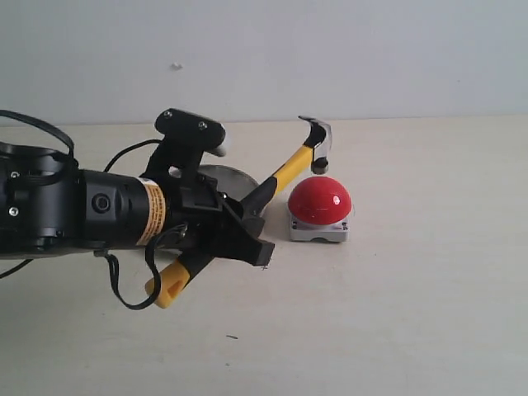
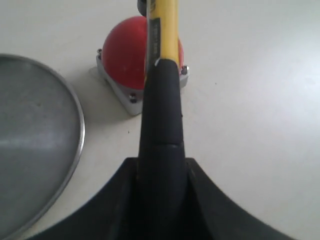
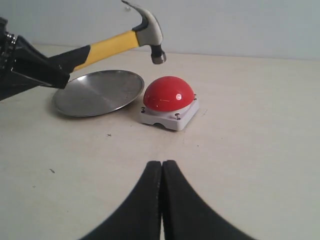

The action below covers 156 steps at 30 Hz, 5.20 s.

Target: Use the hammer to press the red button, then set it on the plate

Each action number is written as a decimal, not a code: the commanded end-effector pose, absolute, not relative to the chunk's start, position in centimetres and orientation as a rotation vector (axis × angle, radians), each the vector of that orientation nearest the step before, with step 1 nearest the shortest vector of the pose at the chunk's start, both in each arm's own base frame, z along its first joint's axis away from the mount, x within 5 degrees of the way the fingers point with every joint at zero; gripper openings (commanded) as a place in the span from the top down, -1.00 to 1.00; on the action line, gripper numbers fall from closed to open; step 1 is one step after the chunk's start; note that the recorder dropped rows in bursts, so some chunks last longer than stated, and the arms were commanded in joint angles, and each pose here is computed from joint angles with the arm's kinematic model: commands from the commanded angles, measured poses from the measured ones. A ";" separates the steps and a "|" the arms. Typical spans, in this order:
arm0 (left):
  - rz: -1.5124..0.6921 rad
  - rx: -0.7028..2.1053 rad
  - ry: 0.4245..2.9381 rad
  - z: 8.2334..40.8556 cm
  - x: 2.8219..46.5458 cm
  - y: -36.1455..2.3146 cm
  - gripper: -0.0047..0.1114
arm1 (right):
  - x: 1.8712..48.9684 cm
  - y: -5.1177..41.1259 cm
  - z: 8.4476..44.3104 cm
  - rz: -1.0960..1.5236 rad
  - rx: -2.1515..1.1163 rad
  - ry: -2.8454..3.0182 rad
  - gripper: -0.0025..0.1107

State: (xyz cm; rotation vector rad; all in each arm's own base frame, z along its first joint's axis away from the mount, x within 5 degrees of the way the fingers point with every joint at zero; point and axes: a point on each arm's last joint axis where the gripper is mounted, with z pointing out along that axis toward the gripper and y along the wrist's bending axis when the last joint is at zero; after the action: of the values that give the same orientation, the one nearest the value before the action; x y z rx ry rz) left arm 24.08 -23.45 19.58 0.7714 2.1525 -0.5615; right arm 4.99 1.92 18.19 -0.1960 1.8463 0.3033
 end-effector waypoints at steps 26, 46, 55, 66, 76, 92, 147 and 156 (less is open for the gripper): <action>-0.719 0.498 1.791 33.5 21.2 -19.0 0.92 | 5.0 1.9 18.2 0.307 -0.192 1.842 0.96; -1.351 -0.028 1.861 21.4 28.6 -15.1 0.92 | 5.0 1.9 18.2 0.307 -0.192 1.842 0.96; -1.423 -0.144 1.978 16.9 32.3 -15.2 0.92 | 5.0 1.9 18.2 0.306 -0.192 1.840 0.96; -1.359 -0.313 2.128 14.5 34.6 -15.5 0.92 | 5.0 1.9 18.2 0.306 -0.192 1.840 0.96; -1.399 -0.309 2.178 13.3 35.7 -16.2 0.92 | 5.0 1.9 18.2 0.306 -0.192 1.840 0.96; -1.382 -0.382 2.231 11.4 36.1 -15.2 0.92 | 5.0 1.9 18.2 0.306 -0.192 1.840 0.96; -0.812 0.158 2.028 23.1 27.8 -8.9 0.92 | 5.0 1.9 18.2 0.304 -0.194 1.842 0.96; -0.503 0.120 1.746 27.2 14.6 -5.0 0.92 | 5.0 1.9 18.2 0.304 -0.194 1.842 0.96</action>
State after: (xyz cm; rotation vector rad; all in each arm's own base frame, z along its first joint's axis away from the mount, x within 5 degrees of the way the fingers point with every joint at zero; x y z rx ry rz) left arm 17.41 -6.09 27.18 0.1616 1.8009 -0.5457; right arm 4.98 1.92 18.17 -0.1934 1.8489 0.3057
